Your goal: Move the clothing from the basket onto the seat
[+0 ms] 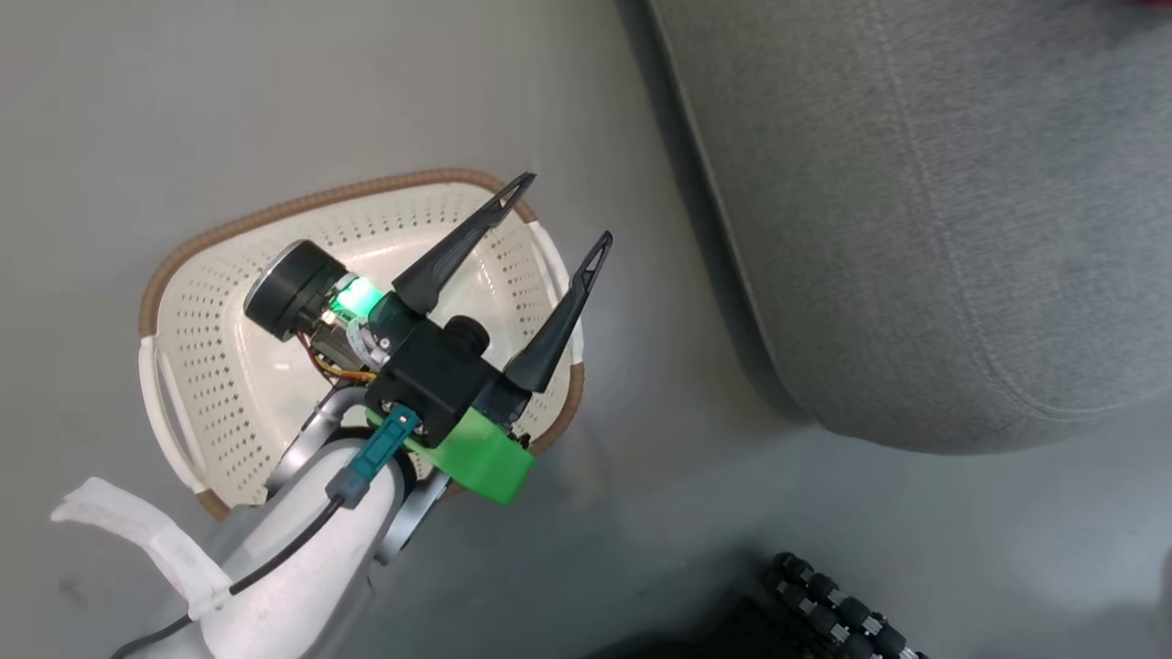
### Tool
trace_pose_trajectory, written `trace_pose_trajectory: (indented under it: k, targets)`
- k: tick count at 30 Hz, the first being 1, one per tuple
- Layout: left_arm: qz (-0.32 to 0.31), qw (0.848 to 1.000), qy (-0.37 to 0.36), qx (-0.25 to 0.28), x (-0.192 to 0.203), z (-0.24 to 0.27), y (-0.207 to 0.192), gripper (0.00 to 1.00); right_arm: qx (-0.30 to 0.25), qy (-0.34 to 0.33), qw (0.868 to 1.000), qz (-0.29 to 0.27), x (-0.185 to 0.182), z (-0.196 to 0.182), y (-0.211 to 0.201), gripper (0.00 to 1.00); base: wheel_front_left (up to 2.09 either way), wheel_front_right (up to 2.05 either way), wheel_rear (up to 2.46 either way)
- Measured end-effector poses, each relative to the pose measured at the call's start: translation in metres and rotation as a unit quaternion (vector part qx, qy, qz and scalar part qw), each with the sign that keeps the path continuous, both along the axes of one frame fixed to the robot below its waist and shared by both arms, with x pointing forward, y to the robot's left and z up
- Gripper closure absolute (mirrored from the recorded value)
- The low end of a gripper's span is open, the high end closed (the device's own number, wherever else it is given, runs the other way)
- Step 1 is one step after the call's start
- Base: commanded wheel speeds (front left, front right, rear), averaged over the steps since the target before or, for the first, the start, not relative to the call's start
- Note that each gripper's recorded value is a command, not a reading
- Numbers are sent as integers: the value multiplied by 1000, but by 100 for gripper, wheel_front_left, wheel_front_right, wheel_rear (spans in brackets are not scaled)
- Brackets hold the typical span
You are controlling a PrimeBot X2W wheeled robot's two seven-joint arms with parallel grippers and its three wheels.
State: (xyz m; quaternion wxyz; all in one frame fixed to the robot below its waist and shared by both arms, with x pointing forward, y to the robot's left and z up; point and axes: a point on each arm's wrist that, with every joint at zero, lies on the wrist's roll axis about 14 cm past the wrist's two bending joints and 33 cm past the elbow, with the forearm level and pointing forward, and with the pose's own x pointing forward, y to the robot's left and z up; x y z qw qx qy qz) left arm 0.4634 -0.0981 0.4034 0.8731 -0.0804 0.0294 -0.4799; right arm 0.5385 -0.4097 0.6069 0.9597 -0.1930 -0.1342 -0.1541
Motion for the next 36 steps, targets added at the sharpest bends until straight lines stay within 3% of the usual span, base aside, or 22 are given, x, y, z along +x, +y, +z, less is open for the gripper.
trace_pose_trajectory:
  k: [6, 13, 14, 15, 22, 31, 36]
  targets:
    - [33, 999, 29, 2, 5, -20, 12, 0, 110, 98, 986, -79, -39, -123, -24, 100, 0, 0, 0]
    - [62, 997, 52, -9, 1, -17, 21, 0, 200, 154, 956, -147, -117, -193, -19, 100, 0, 0, 0]
    - [66, 996, 53, -10, 1, -16, 22, 0, 209, 157, 953, -151, -124, -197, -16, 24, 0, 0, 0]
    - [71, 996, 57, -13, 0, -14, 24, 0, 216, 158, 951, -154, -131, -198, -14, 0, 0, 0, 0]
    - [107, 992, 56, -45, -4, 16, 28, 0, 218, 162, 951, -149, -171, -187, 6, 0, 0, 0, 0]
    - [198, 978, 50, -37, -15, 44, 64, 0, 233, 171, 957, -11, -167, -175, 102, 0, 0, 0, 0]
    - [272, 961, 25, -33, -23, 67, 103, 0, 224, 150, 961, 68, -156, -151, 148, 0, 0, 0, 0]
